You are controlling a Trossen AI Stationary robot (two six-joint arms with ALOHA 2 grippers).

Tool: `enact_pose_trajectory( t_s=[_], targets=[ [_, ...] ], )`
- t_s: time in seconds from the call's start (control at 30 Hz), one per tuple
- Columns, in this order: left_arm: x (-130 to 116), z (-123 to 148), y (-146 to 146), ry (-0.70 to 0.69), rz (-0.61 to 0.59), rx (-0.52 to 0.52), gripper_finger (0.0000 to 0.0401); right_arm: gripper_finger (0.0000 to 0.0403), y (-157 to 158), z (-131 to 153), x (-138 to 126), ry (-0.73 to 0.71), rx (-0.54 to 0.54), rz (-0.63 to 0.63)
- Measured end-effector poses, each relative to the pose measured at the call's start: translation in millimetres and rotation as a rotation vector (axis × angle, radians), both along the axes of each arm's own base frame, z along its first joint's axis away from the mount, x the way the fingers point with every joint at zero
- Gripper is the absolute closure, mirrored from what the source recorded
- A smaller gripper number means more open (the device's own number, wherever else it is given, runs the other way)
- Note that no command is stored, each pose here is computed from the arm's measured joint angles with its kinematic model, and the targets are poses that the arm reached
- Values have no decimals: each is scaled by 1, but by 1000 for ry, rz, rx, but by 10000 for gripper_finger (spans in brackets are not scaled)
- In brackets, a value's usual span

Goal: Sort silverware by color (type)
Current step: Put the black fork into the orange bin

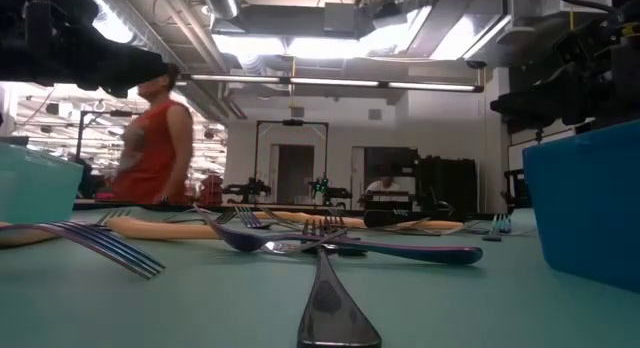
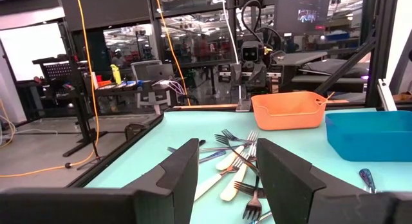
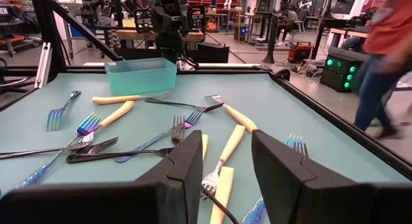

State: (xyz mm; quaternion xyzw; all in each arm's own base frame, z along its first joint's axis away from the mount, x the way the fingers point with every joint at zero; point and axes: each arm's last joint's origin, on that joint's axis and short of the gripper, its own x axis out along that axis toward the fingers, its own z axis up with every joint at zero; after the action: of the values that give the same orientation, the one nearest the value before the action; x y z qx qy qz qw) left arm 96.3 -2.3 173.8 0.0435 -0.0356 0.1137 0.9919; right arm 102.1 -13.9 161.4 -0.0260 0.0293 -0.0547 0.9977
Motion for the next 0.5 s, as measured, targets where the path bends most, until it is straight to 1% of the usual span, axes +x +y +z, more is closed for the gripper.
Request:
enact_pose_trajectory(
  t_s=[0.2, 0.27, 0.5],
  targets=[
    [0, 0, 0, -1, 0, 0, 250, 281, 0, 2, 0, -24, 4, -2],
    [0, 0, 0, 0, 0, 0, 250, 281, 0, 2, 0, -26, 23, 5],
    [0, 0, 0, 0, 0, 0, 250, 281, 0, 3, 0, -50, 224, 3]
  ],
)
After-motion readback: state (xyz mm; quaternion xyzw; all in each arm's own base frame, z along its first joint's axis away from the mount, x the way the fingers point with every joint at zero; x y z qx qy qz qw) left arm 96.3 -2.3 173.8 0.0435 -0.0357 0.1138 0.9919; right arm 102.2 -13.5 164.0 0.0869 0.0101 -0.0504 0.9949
